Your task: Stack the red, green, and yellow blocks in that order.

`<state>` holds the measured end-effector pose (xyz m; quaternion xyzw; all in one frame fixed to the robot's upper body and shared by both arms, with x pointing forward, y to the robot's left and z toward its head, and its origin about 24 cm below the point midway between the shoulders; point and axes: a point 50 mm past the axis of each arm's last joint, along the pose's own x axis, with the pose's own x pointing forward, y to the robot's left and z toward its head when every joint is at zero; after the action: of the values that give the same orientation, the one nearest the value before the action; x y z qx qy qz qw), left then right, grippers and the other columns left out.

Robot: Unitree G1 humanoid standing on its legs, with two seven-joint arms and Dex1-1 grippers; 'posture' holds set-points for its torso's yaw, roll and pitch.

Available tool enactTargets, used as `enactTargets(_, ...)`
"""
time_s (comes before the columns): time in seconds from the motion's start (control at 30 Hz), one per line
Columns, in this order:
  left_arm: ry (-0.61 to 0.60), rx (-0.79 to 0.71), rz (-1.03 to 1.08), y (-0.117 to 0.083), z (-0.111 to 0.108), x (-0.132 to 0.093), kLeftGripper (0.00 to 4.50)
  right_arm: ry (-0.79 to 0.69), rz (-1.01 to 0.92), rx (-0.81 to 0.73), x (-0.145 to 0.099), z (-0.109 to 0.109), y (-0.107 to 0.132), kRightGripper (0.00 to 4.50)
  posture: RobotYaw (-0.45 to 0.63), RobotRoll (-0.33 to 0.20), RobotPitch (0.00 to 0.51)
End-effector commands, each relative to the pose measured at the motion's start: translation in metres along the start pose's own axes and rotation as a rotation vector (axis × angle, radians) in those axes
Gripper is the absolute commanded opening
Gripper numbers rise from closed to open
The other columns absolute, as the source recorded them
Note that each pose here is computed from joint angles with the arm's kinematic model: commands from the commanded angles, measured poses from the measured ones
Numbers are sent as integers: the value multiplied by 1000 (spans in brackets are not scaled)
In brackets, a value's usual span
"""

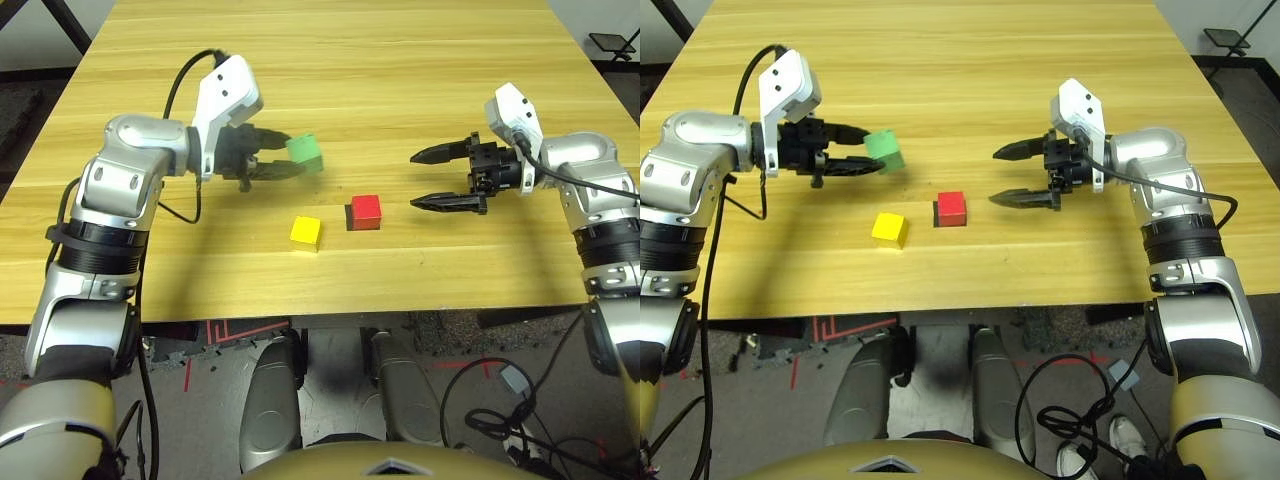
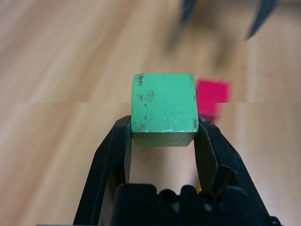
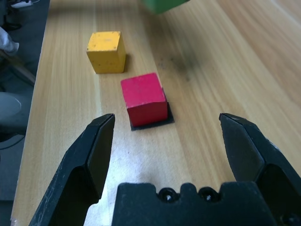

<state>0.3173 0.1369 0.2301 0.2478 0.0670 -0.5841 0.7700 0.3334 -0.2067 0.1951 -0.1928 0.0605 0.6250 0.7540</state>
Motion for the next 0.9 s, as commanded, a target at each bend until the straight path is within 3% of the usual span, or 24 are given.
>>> enactTargets(0.03,0,7,-87,-11,6,15,2023,7,-3,9,-3,-4,5,4500,98,3,212)
enactTargets(0.33,-13,14,-144,-12,4,39,2023,6,-30,25,-7,-8,12,4500,51,5,216)
enactTargets(0.9,-5,34,-162,-7,-8,53,2023,3,-83,42,-13,-8,20,4500,-1,2,223)
